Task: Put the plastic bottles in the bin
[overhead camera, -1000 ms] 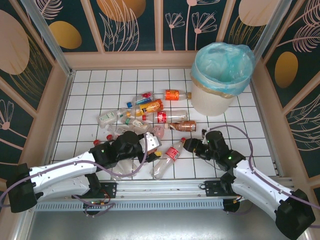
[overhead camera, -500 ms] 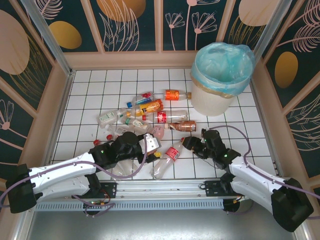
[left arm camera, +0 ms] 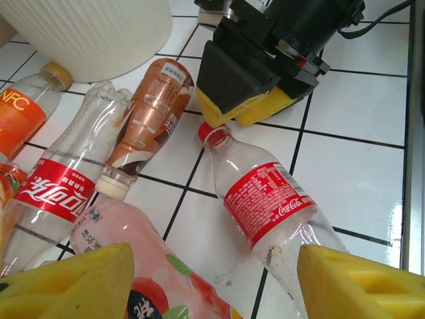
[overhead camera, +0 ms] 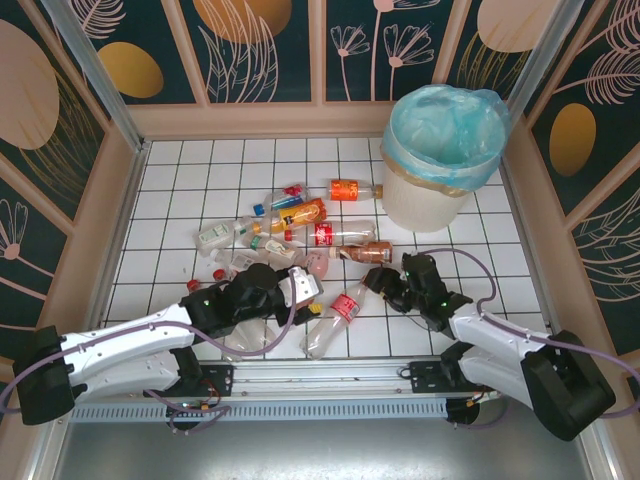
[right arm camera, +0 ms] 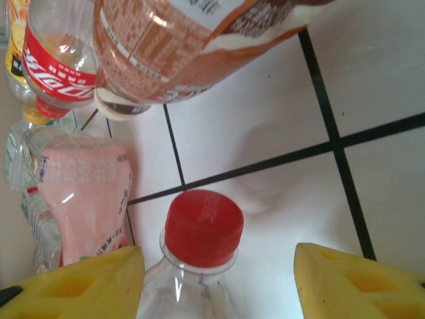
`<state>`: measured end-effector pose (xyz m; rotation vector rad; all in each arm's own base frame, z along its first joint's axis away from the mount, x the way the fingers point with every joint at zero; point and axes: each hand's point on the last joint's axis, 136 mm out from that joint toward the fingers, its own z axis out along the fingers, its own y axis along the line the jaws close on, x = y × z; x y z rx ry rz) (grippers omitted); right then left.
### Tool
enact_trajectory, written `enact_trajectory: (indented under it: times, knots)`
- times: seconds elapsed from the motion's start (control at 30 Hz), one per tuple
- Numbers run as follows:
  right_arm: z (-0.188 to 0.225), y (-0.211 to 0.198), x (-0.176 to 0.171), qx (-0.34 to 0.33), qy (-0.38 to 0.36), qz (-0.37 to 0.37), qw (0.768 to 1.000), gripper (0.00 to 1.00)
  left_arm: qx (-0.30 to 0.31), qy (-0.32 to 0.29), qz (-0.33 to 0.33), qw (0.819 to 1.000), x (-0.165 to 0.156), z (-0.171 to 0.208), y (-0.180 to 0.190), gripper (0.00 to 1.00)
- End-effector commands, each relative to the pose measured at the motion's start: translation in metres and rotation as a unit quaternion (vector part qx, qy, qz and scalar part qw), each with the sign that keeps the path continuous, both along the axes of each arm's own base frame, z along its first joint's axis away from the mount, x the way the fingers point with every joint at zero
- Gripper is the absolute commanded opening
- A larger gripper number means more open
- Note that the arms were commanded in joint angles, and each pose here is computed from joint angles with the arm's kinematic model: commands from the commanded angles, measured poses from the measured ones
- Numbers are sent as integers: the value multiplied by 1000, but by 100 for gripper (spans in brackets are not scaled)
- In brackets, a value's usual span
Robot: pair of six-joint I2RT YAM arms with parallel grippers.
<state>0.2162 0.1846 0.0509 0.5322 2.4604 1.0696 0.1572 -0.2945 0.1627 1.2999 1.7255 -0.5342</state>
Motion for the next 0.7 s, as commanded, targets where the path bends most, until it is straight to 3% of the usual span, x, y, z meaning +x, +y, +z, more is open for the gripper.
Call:
enact_trajectory:
  times: [0.0,0.67]
  knots:
    - [1,4,3,18,-4,3,1000,61,-6,-17,5,1000,5,6,-4,67]
    - [-9,12,8,44,10,15,999,59,-7,-29,5,1000,10,10,-10,67]
